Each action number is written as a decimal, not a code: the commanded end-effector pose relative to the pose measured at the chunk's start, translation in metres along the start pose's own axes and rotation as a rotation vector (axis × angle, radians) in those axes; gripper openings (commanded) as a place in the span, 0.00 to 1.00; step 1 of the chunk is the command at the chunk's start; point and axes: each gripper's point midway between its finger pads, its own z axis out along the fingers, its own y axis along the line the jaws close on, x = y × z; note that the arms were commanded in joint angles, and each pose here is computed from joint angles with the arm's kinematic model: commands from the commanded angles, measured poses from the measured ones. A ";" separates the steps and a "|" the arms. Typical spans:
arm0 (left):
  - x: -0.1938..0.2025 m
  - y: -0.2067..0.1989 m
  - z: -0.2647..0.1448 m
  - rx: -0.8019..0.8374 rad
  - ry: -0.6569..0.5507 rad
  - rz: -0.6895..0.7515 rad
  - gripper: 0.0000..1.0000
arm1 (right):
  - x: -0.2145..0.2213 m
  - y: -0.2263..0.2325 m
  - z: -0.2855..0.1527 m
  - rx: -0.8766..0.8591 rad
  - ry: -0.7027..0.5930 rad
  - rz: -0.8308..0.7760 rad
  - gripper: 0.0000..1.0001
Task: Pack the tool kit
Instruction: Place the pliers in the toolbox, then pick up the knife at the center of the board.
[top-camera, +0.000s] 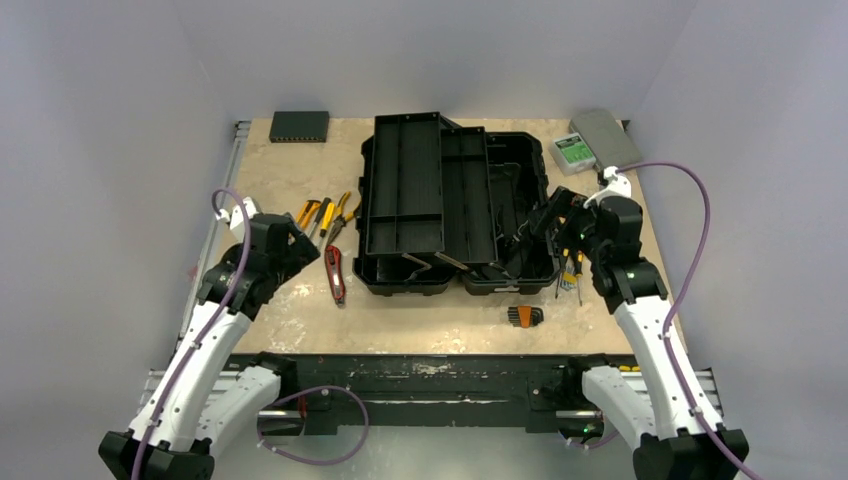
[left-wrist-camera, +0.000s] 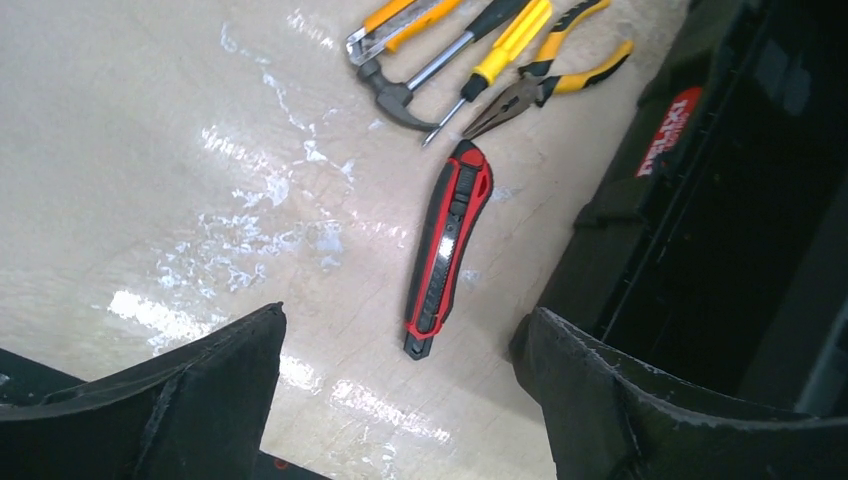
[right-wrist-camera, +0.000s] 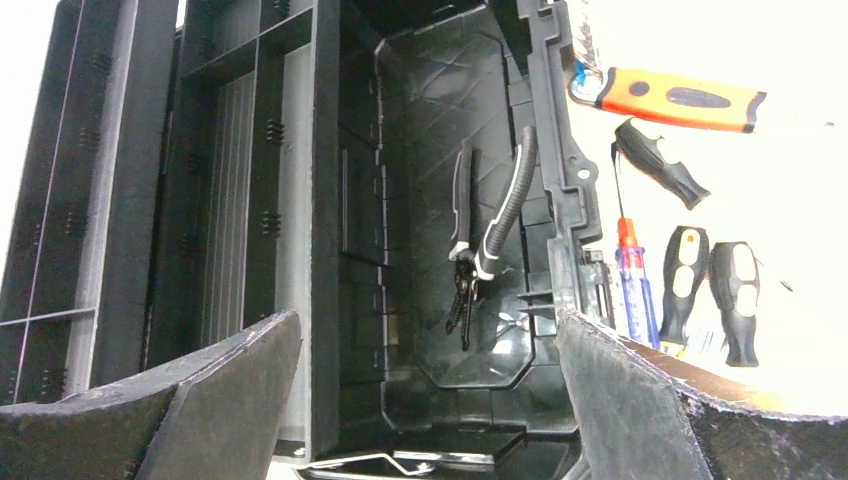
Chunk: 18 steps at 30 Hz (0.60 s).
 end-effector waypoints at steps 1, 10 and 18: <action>0.006 -0.002 0.012 0.033 0.049 -0.122 0.87 | -0.006 -0.007 -0.008 0.019 -0.071 -0.007 0.99; 0.030 0.018 0.044 -0.088 0.168 -0.245 0.84 | 0.004 -0.010 -0.007 0.014 -0.066 -0.003 0.99; 0.044 0.028 0.060 -0.158 0.199 -0.269 0.82 | 0.015 -0.018 -0.003 0.005 -0.102 0.007 0.99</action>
